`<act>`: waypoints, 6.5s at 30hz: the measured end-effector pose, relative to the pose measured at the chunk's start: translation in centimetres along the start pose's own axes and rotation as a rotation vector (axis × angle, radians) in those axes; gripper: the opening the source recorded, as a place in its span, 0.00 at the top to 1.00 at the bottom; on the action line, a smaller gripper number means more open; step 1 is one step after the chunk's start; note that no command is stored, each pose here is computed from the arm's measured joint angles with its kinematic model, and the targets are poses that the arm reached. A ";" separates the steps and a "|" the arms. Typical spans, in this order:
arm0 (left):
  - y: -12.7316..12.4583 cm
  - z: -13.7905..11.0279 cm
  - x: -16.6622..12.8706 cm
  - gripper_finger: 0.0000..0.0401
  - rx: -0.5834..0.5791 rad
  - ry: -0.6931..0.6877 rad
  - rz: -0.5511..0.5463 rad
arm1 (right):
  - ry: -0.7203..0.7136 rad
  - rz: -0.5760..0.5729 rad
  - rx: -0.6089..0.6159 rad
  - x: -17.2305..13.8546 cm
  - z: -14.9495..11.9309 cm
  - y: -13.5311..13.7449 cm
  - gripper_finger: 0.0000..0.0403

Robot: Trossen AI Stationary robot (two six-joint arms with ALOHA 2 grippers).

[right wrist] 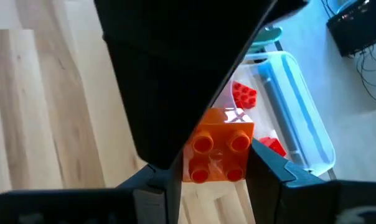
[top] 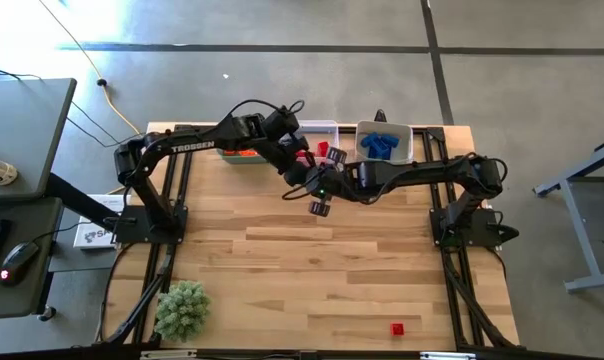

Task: Sort & place blocks by color
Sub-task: Put the orange game piece into the green bin, then put the red game piece into the transparent bin

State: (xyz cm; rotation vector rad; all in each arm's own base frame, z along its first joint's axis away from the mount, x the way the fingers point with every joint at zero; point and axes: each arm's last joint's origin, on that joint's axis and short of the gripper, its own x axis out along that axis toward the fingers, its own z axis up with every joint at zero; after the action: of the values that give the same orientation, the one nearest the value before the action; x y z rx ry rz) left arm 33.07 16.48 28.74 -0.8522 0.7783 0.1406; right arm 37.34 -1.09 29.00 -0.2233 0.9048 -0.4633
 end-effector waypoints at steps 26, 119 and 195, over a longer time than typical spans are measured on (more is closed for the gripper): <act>-0.5 -0.2 0.2 0.64 0.039 0.013 -0.022 | -0.087 0.031 -0.016 -1.7 0.6 1.2 0.73; -0.7 -3.3 1.2 0.56 0.118 0.107 0.483 | 0.527 0.634 -0.064 -20.1 -13.8 19.3 0.45; 3.1 -1.1 -1.2 0.58 0.389 0.111 0.614 | 0.645 0.410 0.151 -4.7 -9.9 20.2 0.76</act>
State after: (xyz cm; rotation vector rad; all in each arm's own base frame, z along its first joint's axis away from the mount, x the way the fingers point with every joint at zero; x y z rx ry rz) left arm 30.34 18.03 27.16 -0.2340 1.1122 0.4714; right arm 32.87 18.97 18.71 0.2679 1.4988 -0.2142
